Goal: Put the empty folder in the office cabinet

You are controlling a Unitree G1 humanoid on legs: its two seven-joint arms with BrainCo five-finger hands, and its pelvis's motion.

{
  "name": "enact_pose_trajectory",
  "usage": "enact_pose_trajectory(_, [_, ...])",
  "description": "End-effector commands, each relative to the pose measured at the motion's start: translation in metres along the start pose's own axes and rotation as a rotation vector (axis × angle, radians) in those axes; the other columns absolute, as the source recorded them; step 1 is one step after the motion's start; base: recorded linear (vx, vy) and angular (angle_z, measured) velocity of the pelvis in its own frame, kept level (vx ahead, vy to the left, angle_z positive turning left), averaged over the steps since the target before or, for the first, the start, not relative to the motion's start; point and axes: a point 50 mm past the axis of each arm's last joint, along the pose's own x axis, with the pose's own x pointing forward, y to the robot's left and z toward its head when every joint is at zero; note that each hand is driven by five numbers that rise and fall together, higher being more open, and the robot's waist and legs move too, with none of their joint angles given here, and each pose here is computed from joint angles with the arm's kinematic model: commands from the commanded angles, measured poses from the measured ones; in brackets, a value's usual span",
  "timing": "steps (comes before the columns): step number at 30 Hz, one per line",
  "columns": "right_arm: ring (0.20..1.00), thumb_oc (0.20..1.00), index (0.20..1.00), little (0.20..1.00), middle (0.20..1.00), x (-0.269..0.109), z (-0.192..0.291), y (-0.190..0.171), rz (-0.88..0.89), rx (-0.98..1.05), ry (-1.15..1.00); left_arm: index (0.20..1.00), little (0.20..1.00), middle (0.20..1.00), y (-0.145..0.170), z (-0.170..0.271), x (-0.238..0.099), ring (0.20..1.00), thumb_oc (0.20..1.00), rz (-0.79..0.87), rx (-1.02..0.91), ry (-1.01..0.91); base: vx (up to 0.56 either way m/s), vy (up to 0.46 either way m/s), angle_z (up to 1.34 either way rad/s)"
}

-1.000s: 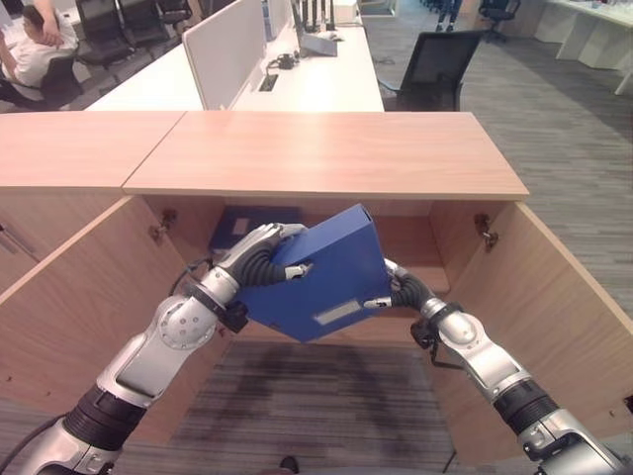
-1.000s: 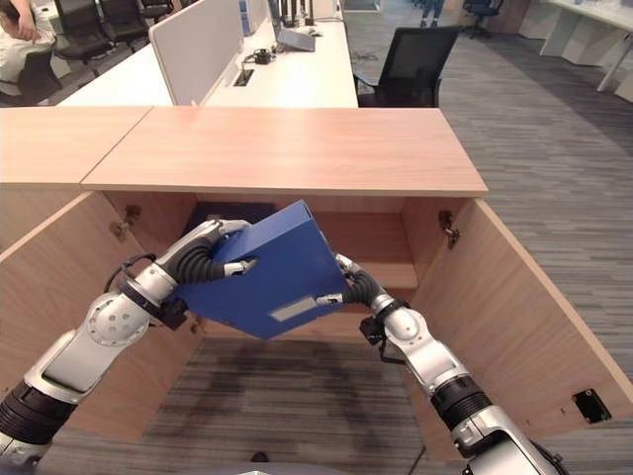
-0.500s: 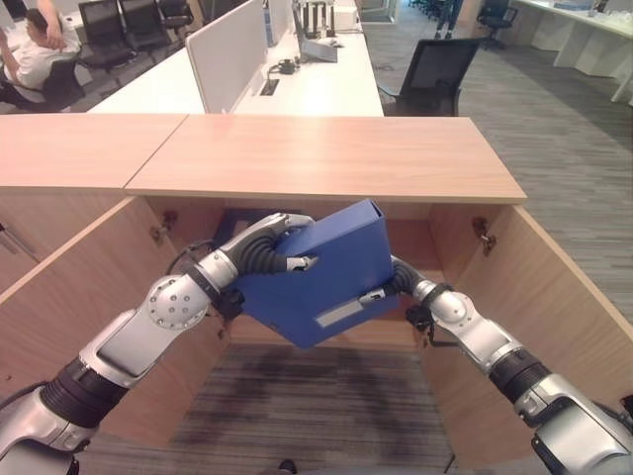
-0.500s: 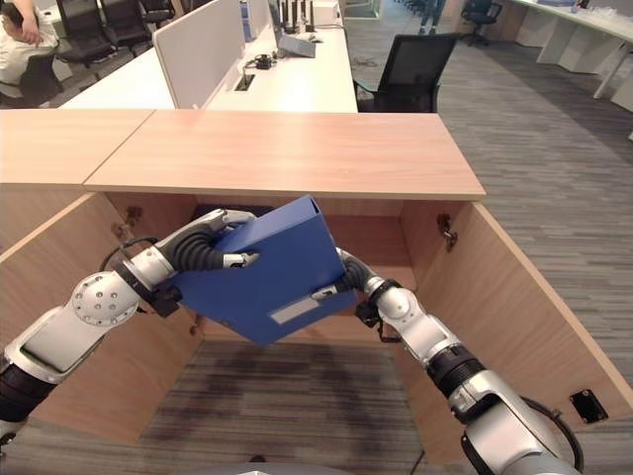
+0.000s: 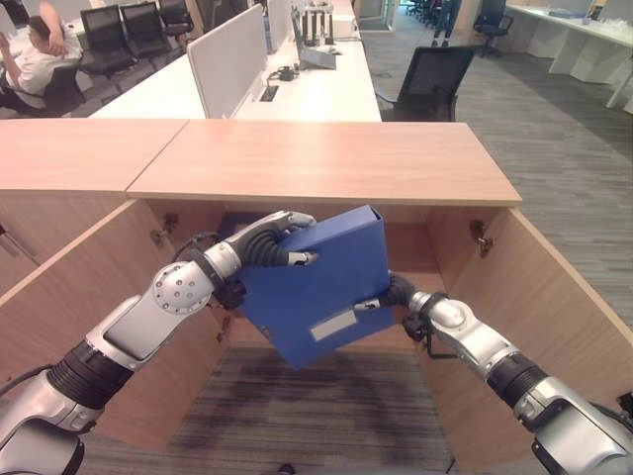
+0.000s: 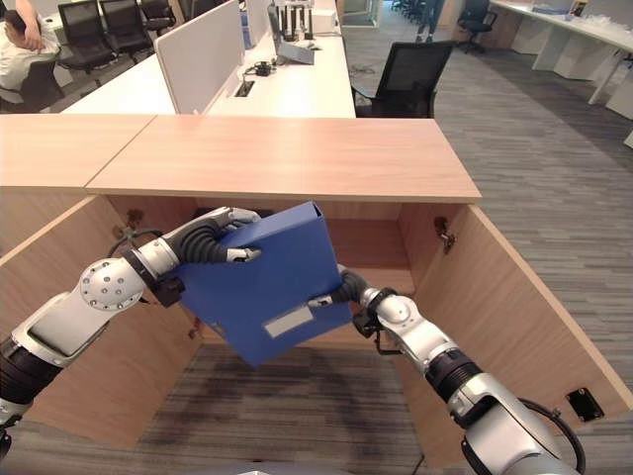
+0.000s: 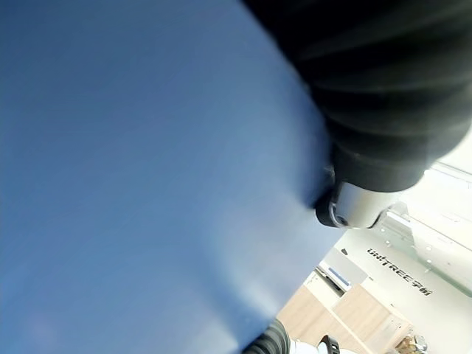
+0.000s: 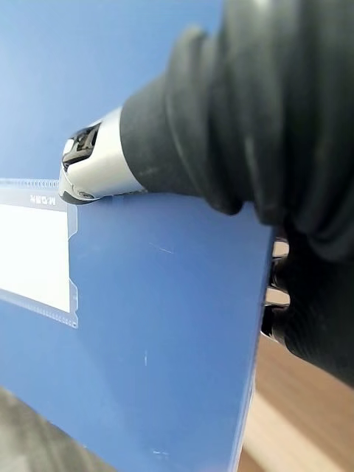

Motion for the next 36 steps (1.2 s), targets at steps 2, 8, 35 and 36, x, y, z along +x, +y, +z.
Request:
enact_pose_trajectory(2, [0.200,0.200,0.200,0.200,0.200,0.038,0.056,0.069,0.301,0.176,-0.223,0.793,0.793,0.793,-0.010,0.087,0.032,0.793,0.793,0.012,-0.196,-0.541,0.00,0.000,0.00])
enact_pose_trajectory(8, [0.200,0.200,0.200,0.200,0.200,0.027,0.002,0.087,0.294,0.435,-0.072,1.000,1.000,1.000,-0.033,0.038,0.031,1.000,1.000,-0.035,-0.389,-0.323,0.00,0.000,0.00])
enact_pose_trajectory(35, [0.200,0.200,0.200,0.200,0.200,-0.032,-0.134,0.095,-0.364,1.174,0.307,1.000,1.000,1.000,-0.194,-0.156,-0.124,1.000,1.000,0.528,-1.079,0.990,-0.01,-0.048,0.03])
enact_pose_trajectory(36, [0.200,0.200,0.200,0.200,0.200,-0.032,-0.136,0.095,-0.386,1.191,0.321,1.000,1.000,1.000,-0.207,-0.160,-0.132,1.000,1.000,0.532,-1.100,1.072,0.00,-0.133,0.00])
